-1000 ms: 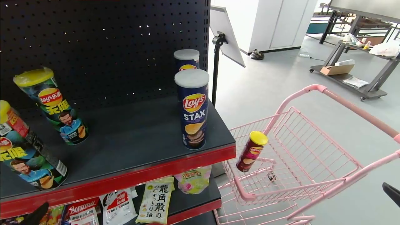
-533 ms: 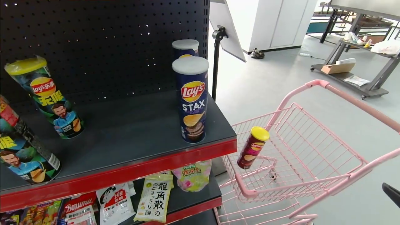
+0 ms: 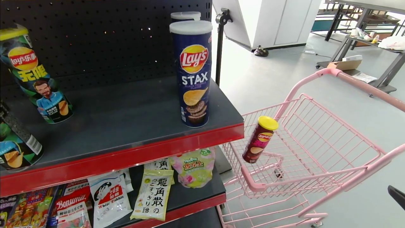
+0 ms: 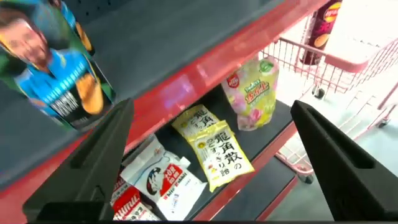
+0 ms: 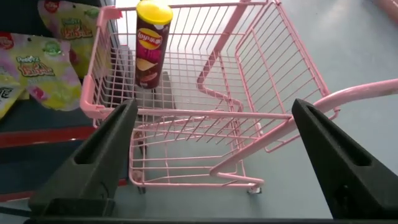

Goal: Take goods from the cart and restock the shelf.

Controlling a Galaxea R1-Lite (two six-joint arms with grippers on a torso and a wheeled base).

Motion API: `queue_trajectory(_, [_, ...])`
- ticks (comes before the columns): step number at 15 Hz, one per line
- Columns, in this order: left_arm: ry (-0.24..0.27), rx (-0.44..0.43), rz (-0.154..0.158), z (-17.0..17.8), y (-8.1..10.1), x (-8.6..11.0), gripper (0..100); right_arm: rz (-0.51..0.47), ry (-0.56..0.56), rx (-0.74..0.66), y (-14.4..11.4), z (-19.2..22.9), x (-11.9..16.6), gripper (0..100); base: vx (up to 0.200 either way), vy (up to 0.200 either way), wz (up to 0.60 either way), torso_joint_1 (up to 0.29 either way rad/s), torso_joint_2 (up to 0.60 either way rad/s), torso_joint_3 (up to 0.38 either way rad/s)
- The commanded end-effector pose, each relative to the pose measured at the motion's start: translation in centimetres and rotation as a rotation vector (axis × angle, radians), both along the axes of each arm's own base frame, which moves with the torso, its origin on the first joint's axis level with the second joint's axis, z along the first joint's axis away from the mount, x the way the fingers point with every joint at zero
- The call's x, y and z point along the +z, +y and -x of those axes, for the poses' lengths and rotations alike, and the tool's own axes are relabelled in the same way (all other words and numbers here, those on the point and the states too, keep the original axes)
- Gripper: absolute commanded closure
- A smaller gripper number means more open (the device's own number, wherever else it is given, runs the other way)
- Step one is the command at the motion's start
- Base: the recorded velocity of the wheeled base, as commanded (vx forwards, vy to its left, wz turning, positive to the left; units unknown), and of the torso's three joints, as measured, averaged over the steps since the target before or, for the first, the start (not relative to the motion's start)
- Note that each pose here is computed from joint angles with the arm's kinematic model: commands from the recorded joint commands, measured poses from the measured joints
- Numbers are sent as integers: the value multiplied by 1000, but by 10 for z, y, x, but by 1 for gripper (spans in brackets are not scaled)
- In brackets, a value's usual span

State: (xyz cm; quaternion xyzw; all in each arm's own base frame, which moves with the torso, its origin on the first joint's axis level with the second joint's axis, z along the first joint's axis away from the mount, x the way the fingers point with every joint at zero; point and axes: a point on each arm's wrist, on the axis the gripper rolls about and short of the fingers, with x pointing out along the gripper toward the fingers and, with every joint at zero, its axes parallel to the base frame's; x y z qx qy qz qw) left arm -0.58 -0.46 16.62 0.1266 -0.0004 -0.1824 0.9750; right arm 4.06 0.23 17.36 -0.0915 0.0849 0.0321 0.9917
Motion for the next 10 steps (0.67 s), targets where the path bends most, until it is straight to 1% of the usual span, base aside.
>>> queue_trajectory(1, [-2, 0, 2, 0, 0, 1, 0, 0, 0, 0, 0, 0, 0, 0, 0, 0, 0, -163, 544, 383])
queue_trajectory(5, [-3, 6, 2, 0, 0, 2, 0, 0, 3, 3, 0, -1, 0, 0, 0, 0, 0, -140, 516, 380])
queue_trajectory(7, [-3, 10, 2, 0, 0, 2, 0, 1, 26, 6, 1, -6, 1, 0, 0, 0, 0, -102, 500, 391])
queue_trajectory(8, [-6, 10, 2, 0, 0, 3, 0, -1, 29, 9, 1, -11, 5, 0, 0, 0, 0, -85, 393, 310])
queue_trajectory(10, [-13, 23, 2, 0, 0, 5, 0, -16, 53, 16, 4, -45, 30, 0, 0, 0, 0, -39, 176, 141])
